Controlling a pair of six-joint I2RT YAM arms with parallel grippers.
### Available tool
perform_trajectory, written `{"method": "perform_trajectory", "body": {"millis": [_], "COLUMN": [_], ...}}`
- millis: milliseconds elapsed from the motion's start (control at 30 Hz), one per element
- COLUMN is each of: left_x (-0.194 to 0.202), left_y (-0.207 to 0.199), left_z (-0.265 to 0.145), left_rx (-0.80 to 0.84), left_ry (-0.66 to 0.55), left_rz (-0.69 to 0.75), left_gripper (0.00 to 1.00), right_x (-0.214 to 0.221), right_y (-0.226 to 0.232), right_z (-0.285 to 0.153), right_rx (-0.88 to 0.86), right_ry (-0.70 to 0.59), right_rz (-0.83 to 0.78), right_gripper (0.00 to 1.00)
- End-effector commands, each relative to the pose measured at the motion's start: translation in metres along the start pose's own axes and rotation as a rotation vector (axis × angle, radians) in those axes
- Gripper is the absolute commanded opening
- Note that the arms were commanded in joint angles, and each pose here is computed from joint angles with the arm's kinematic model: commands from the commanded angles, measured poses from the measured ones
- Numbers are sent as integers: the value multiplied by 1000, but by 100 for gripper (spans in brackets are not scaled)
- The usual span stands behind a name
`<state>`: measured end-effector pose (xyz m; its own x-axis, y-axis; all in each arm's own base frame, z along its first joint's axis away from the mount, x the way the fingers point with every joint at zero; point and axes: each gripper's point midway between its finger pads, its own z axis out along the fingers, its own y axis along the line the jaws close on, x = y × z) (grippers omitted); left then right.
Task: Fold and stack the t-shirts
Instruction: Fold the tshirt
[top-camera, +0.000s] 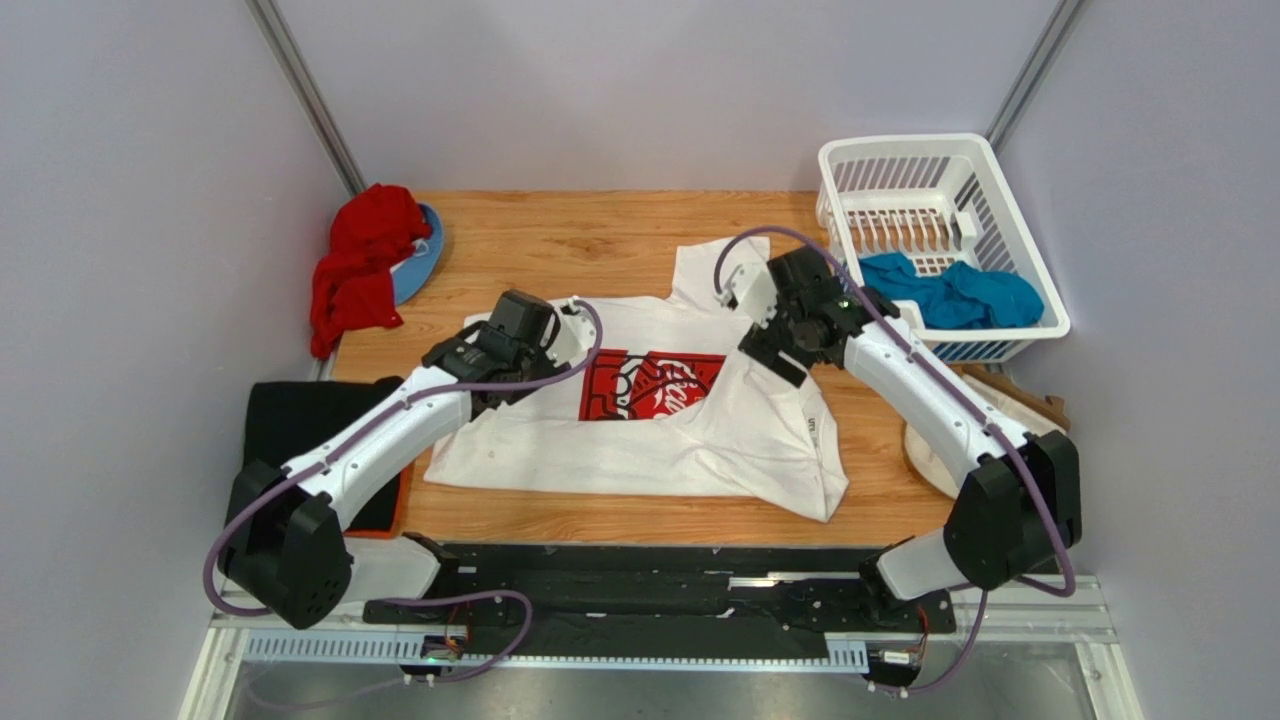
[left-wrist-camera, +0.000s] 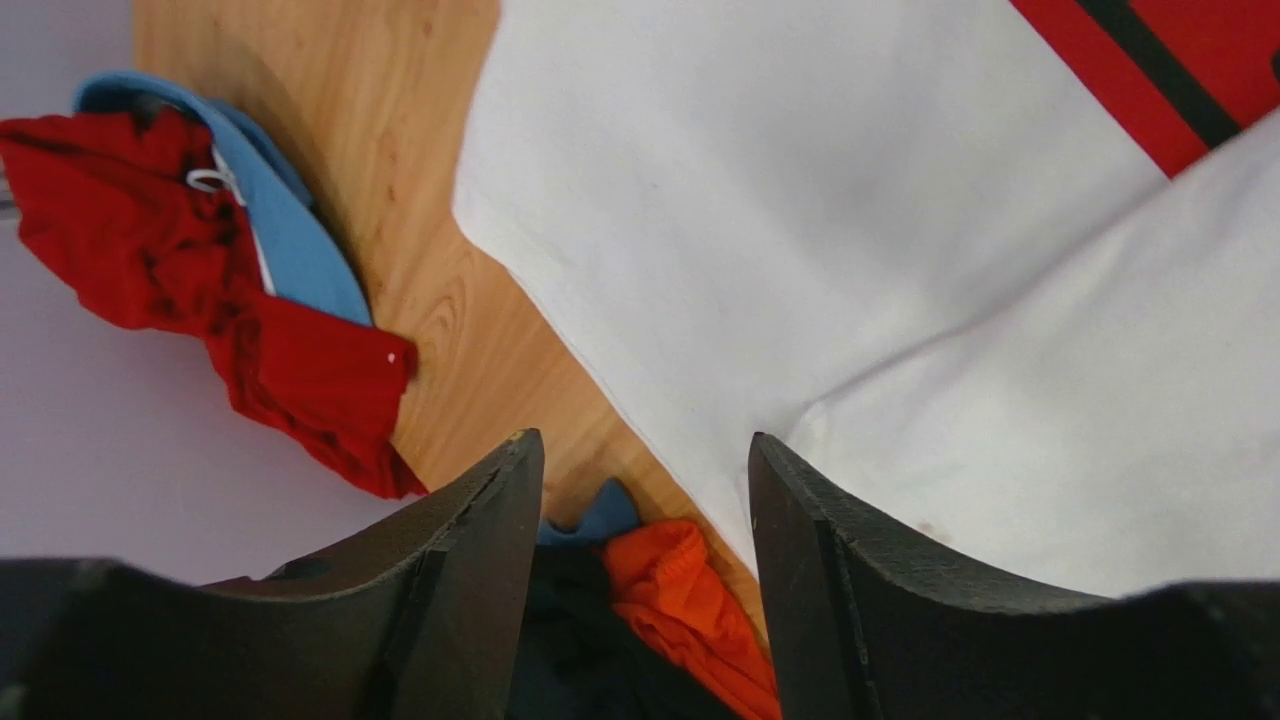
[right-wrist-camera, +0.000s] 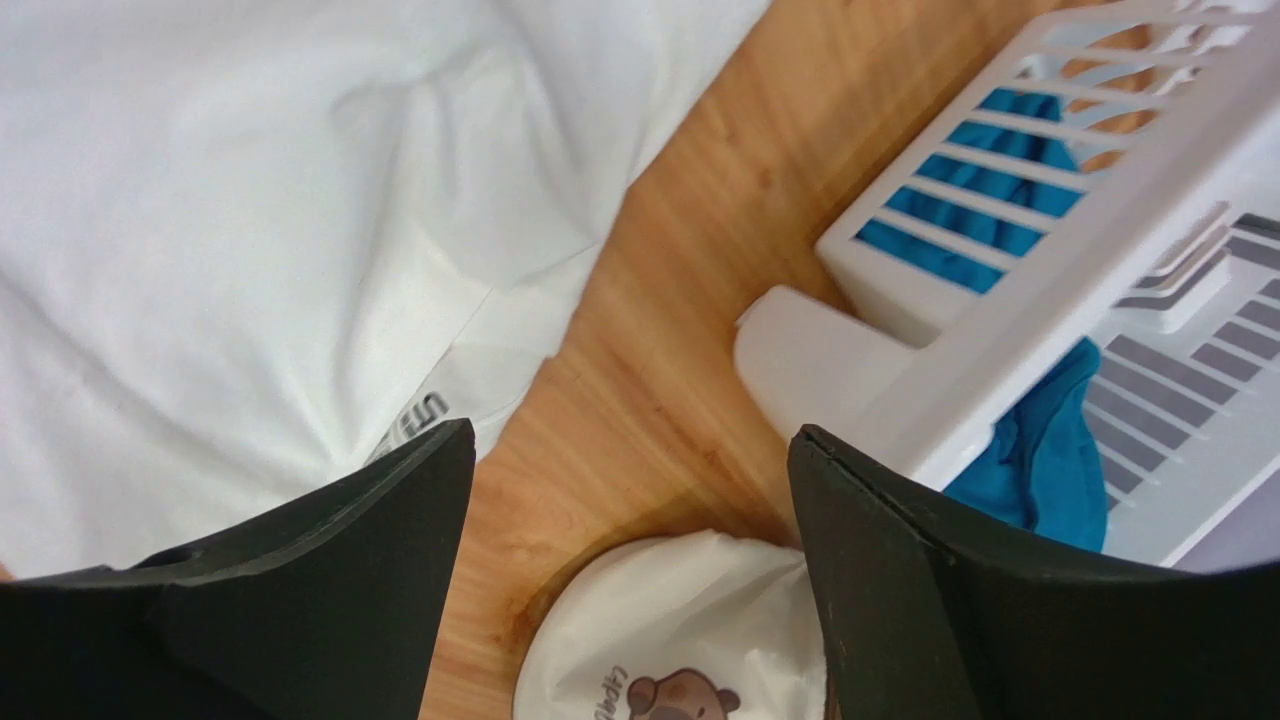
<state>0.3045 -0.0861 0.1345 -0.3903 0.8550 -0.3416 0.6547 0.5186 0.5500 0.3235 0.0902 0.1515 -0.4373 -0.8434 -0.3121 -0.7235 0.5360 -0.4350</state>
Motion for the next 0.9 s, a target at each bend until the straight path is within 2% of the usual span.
{"method": "perform_trajectory", "body": {"millis": [0, 33, 67, 100, 133, 167, 200, 267, 300, 333, 400, 433, 500, 533, 767, 867], "left_x": [-42, -46, -46, -51, -54, -53, -58, -57, -59, -60, -59, -58, -57, -57, -51, -51], "left_y": [59, 65, 67, 83, 88, 89, 105, 111, 125, 127, 130, 130, 129, 127, 120, 120], "left_z": [4, 8, 19, 20, 25, 37, 37, 58, 59, 66, 83, 88, 102, 106, 131, 136], "left_rx": [-124, -117, -104, -126, -125, -112, -135, -118, -129, -113, -90, -85, -78, -71, -45, -40], "left_ry": [-115, -121, -99, -108, -108, -88, -97, -65, -63, -62, -35, -29, -13, -7, 36, 46], "left_rz": [-61, -71, -74, -89, -91, -87, -91, -98, -119, -124, -125, -120, -98, -89, -64, -64], "left_gripper": [65, 66, 68, 76, 80, 80, 81, 81, 81, 81, 81, 81, 81, 81, 80, 80], "right_x": [-62, -70, -75, -94, -101, -107, -109, -131, -131, -149, -151, -148, -154, -147, -144, -146], "right_y": [-75, -86, -86, -106, -111, -122, -122, -151, -147, -162, -168, -162, -175, -170, -179, -183], "right_z": [5, 10, 32, 26, 34, 39, 64, 64, 92, 85, 105, 132, 140, 164, 207, 212], "right_rx": [152, 160, 140, 175, 176, 191, 177, 208, 170, 168, 143, 108, 119, 92, 41, 32], "right_ry": [-168, -187, -161, -210, -212, -221, -194, -251, -224, -287, -285, -258, -284, -262, -304, -319], "right_rz": [177, 203, 223, 243, 249, 263, 278, 324, 341, 359, 400, 409, 437, 459, 555, 558], "right_gripper": [82, 83, 83, 83, 83, 83, 83, 83, 82, 81, 80, 80, 80, 79, 78, 76]}}
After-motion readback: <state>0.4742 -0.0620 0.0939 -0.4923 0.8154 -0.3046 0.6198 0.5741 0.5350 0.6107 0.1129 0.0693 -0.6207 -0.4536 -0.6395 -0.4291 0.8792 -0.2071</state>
